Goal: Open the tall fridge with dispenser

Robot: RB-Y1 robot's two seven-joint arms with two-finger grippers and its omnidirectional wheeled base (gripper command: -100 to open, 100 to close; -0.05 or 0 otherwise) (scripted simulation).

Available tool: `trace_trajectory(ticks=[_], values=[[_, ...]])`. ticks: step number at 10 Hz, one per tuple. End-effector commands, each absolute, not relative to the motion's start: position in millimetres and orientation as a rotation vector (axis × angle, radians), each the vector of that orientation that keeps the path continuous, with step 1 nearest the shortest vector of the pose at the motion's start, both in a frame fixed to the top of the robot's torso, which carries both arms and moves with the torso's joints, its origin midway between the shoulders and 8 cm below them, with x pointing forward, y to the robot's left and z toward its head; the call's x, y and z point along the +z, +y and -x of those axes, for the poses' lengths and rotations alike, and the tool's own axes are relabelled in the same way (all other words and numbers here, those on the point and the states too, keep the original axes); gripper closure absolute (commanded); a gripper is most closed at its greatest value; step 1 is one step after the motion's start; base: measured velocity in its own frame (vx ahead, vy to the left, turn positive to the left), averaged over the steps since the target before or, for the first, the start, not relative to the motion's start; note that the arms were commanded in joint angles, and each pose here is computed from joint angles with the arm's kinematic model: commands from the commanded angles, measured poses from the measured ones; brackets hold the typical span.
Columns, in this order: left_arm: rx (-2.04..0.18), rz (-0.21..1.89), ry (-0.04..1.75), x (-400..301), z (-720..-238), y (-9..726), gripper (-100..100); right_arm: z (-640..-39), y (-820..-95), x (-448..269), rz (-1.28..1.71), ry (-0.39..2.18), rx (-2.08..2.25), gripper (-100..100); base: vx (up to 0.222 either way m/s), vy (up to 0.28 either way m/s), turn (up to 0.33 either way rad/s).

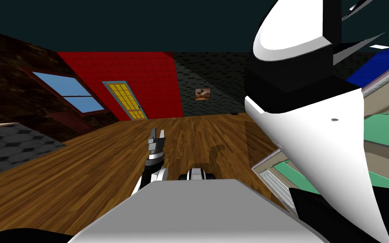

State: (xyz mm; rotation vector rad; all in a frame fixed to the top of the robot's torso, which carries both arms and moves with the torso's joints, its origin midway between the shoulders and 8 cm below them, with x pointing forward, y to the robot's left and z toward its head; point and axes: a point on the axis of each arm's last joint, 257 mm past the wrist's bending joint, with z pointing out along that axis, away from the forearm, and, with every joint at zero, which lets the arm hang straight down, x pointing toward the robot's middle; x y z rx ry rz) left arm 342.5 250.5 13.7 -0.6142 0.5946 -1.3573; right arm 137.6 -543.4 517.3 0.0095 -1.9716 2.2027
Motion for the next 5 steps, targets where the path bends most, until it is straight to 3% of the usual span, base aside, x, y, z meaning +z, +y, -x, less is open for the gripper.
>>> trace_trajectory(ticks=[1,2,4,5], values=[[-1.357,0.614,0.595,13.7,-342.5,250.5,0,-129.3,-541.8,525.0,-0.012,-1.974,2.208,-100,0.023,-0.068,-0.038],[-1.357,0.614,0.595,13.7,-342.5,250.5,0,-131.8,-542.2,521.9,-0.008,-1.974,2.208,-100,0.016,-0.045,-0.006],[-1.357,0.614,0.595,13.6,-342.5,250.5,0,-112.7,-542.4,537.7,0.084,-1.818,2.132,-100,0.085,0.047,-0.214],[-1.357,0.614,0.595,13.6,-342.5,250.5,0,-95.9,-544.8,536.9,0.122,-1.770,2.064,-100,0.040,0.031,0.024]])
